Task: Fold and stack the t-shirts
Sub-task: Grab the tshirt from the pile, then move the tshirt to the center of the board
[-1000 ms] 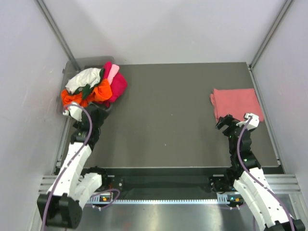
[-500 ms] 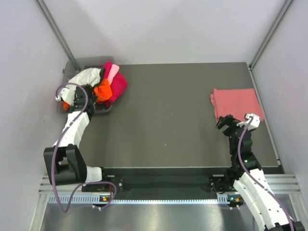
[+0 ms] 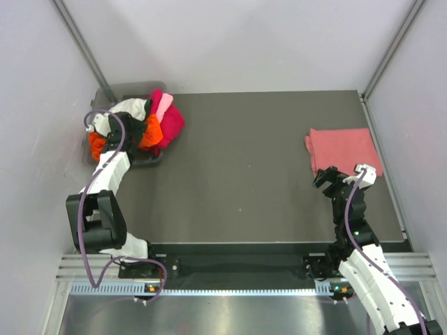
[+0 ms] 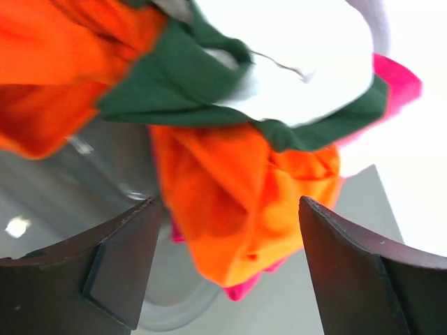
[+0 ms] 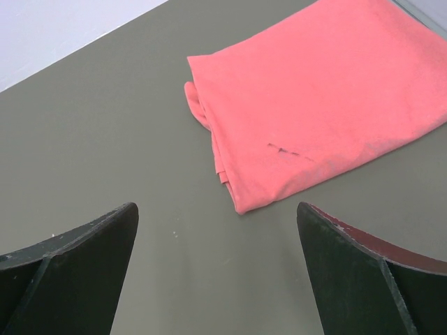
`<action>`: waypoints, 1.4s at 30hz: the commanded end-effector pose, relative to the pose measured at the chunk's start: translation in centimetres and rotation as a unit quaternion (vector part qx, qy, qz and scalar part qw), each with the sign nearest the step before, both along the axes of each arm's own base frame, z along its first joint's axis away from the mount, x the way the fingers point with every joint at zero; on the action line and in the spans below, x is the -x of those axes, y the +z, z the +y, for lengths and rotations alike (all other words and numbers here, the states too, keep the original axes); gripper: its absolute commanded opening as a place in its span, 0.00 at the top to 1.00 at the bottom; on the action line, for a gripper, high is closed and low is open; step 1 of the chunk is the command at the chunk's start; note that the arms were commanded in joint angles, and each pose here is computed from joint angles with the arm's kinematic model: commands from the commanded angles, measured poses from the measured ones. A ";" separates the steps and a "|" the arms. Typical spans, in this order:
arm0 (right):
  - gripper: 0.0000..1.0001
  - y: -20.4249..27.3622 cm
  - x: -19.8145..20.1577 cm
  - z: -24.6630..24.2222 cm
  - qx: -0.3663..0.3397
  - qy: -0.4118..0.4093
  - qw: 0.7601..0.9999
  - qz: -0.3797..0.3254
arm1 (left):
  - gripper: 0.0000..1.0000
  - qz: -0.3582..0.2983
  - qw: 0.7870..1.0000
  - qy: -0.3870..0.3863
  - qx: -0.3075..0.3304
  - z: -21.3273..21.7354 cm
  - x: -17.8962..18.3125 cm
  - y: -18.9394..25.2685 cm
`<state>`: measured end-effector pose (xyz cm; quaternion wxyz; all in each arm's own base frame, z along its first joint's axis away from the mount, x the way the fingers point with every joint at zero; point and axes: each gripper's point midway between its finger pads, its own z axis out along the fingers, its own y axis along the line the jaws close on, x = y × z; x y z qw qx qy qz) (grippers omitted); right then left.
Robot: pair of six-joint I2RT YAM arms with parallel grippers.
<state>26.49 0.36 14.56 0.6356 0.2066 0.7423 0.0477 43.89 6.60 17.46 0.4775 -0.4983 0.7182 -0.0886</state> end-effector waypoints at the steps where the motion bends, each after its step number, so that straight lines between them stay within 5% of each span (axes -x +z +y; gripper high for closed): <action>1: 0.04 1.3 -0.3 0.3 0.001 0.006 1.000 -0.019 | 0.16 -0.092 0.994 -0.055 0.037 -2.1 -2.6 2.6; 5: 0.04 1.3 -0.4 0.3 0.002 0.006 1.000 -0.018 | 0.18 -0.084 0.992 -0.068 0.059 -2.9 -3.5 0.5; 8: 0.04 1.2 -0.4 0.3 0.003 0.007 1.000 -0.016 | 0.31 -0.067 0.993 -0.074 0.068 -3.0 -4.5 -1.0; 13: 0.04 1.2 -0.4 0.3 0.002 0.006 1.000 -0.014 | 1.00 -0.049 0.994 -0.075 0.059 -2.8 -4.9 -1.7; 18: 0.04 1.1 -0.5 0.3 0.004 0.006 1.000 -0.013 | 1.00 -0.029 1.000 -0.012 0.002 -0.1 -1.9 3.5; 26: 0.04 1.1 -0.5 0.3 0.004 0.008 1.000 -0.012 | 1.00 -0.180 0.981 0.022 -0.065 1.2 2.3 20.5; 32: 0.04 1.1 -0.4 0.3 0.004 0.007 1.000 -0.012 | 1.00 -0.236 0.965 0.055 -0.099 2.6 3.7 29.7; 37: 0.04 1.1 -0.4 0.3 0.003 0.005 1.000 -0.013 | 1.00 -0.272 0.957 0.001 -0.099 0.6 4.0 35.1; 42: 0.04 1.2 -0.4 0.3 0.003 0.006 1.000 -0.012 | 1.00 -0.368 0.921 -0.068 -0.106 -2.7 9.0 43.2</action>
